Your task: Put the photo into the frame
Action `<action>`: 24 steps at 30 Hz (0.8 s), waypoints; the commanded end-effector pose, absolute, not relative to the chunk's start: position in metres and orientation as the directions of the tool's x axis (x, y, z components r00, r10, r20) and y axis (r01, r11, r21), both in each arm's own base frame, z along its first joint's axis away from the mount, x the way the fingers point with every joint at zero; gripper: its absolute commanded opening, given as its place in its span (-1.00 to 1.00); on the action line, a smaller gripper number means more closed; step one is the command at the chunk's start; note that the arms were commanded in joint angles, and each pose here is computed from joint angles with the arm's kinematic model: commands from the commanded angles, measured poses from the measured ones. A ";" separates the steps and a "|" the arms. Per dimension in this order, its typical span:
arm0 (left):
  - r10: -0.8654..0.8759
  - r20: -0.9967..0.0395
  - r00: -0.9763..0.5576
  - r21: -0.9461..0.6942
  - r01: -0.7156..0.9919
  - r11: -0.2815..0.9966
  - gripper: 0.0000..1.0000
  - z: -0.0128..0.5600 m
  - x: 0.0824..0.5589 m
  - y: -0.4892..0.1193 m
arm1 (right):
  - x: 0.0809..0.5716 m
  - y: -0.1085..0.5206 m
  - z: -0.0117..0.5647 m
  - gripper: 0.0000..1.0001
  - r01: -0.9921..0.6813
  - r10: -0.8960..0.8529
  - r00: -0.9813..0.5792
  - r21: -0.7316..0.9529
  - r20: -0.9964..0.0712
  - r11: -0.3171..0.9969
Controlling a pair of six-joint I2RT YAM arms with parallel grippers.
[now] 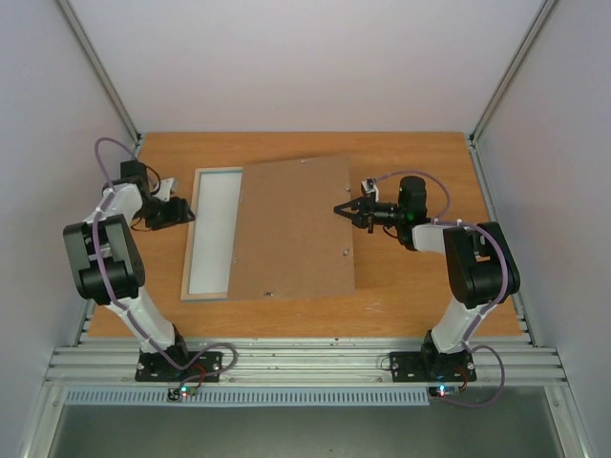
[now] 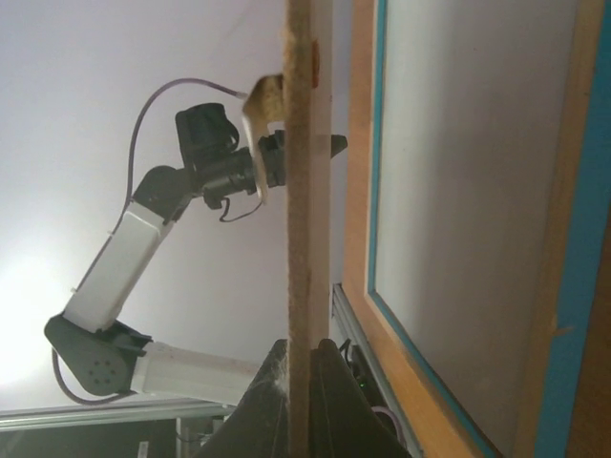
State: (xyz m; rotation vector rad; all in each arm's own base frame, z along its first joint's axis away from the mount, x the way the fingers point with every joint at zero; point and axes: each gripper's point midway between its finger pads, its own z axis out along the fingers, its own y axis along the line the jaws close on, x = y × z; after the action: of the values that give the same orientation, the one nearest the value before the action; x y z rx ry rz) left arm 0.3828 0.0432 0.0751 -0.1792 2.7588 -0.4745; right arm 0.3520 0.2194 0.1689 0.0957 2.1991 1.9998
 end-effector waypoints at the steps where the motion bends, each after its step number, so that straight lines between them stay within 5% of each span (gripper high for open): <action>1: -0.130 -0.324 -0.937 -0.365 -0.003 0.931 0.27 0.071 0.393 0.040 | 0.347 0.218 0.172 -0.98 -0.135 0.131 -0.980 0.984 -0.149 0.113; 19: 0.039 -0.320 -0.947 -0.442 0.185 0.878 -0.24 0.050 0.384 -0.036 | 0.346 0.195 0.152 -0.98 -0.088 0.163 -0.980 0.985 -0.112 0.148; 24: -0.026 -0.397 -0.917 -0.381 0.139 0.914 -0.15 0.076 0.401 -0.017 | 0.345 0.194 0.156 -0.98 -0.099 0.163 -0.979 0.984 -0.123 0.148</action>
State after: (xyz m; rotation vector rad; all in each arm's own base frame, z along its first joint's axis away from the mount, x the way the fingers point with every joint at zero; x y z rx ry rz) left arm 0.3789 -0.0357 0.0494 0.1324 2.7769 -0.6856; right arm 0.3524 0.1919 0.1355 0.1870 2.2679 1.9079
